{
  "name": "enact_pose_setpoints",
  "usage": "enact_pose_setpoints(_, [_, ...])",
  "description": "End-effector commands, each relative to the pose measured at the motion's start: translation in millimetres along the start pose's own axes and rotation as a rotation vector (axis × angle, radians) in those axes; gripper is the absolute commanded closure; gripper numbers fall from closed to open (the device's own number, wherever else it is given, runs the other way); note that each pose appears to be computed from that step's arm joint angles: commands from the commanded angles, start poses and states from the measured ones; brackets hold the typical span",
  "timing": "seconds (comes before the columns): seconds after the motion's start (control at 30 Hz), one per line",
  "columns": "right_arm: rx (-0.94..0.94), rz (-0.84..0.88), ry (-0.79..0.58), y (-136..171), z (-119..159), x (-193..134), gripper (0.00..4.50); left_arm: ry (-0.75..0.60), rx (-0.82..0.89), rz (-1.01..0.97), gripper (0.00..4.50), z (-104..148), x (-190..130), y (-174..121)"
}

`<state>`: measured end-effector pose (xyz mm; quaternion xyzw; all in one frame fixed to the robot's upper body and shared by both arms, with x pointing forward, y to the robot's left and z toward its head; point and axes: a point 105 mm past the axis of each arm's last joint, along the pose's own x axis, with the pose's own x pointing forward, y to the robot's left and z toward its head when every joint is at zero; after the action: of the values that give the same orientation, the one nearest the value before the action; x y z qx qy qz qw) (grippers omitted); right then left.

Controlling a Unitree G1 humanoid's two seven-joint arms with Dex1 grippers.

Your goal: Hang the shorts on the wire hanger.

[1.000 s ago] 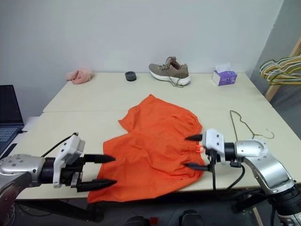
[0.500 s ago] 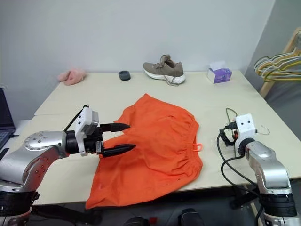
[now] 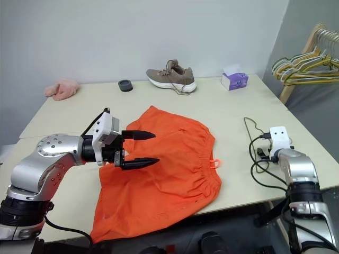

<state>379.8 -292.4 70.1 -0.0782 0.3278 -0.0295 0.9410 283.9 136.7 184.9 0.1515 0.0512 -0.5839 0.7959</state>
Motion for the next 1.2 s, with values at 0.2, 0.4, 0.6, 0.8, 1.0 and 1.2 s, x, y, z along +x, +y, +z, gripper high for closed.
enact_pose_setpoints(0.2, [0.062, 0.033, 0.188, -10.2, -25.7, 15.9, 1.68, -0.023, 0.054, 0.012, 0.11, 10.7, 1.8, 3.1])
enact_pose_setpoints(0.4, [0.078, 0.008, 0.240, -8.4, -42.0, 23.1, 3.62, -0.023, 0.049, 0.033, 0.11, 9.0, -0.7, 3.7])
enact_pose_setpoints(0.6, [-0.010, -0.012, 0.131, -6.2, -18.7, 26.2, 4.45, -0.022, 0.039, 0.069, 0.11, 7.3, -3.7, 10.3])
enact_pose_setpoints(0.8, [-0.199, -0.014, -0.183, -2.2, 50.4, 10.4, 4.45, -0.019, 0.035, 0.221, 0.11, 3.2, -12.8, 37.8])
enact_pose_setpoints(1.0, [-0.552, 0.038, -0.619, 32.8, 116.5, -47.0, 4.48, -0.023, 0.035, 0.451, 0.05, -0.1, -35.2, 84.6])
enact_pose_setpoints(1.2, [-0.883, 0.133, -0.886, 94.1, 123.0, -93.3, 4.48, -0.034, -0.031, 0.485, 0.05, 2.0, -44.1, 105.3])
